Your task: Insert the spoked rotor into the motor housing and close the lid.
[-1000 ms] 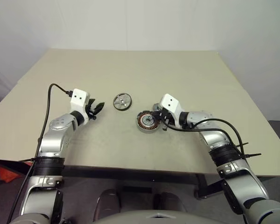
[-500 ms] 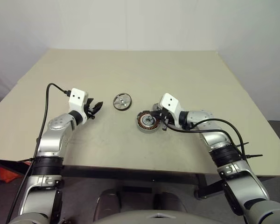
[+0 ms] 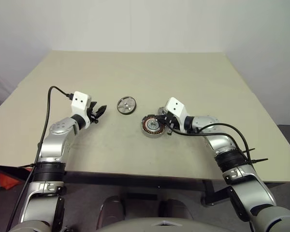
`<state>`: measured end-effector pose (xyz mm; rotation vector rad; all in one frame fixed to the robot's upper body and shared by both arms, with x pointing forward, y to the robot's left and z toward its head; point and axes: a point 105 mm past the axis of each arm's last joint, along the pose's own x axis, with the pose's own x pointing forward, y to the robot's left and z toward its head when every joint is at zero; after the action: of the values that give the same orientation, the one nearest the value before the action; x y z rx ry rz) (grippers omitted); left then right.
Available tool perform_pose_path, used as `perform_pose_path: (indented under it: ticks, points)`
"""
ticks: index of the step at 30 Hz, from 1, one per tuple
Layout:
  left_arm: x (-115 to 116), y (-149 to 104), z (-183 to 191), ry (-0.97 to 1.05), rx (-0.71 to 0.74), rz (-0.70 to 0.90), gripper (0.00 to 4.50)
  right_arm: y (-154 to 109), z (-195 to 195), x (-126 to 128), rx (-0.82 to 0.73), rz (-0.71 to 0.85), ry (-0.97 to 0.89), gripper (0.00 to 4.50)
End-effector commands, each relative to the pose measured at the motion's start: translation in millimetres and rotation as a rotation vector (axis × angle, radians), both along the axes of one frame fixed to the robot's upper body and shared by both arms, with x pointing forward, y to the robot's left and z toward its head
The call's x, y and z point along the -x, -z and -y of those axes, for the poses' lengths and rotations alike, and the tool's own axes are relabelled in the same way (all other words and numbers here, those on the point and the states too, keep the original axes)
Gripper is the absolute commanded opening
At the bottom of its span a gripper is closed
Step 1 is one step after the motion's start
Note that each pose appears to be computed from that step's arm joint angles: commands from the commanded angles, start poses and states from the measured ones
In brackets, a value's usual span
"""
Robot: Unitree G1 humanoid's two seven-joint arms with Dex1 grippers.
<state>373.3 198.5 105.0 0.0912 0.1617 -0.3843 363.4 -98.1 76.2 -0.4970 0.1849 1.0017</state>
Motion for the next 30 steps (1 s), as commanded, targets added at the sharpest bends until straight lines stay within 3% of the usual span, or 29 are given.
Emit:
perform_pose_path:
  ticks: [1,14,30]
  points:
    - [-4,-20,-4,0.001,-0.012,0.068,2.61,-14,-2,-1,-0.011,0.042,-0.017,0.14]
    - [-7,-22,-8,-0.012,-0.015,0.077,2.61,-29,-9,10,-0.026,0.066,-0.062,0.14]
    - [-6,-20,-7,-0.011,-0.018,0.073,2.61,-12,-2,-3,-0.002,0.046,0.009,0.14]
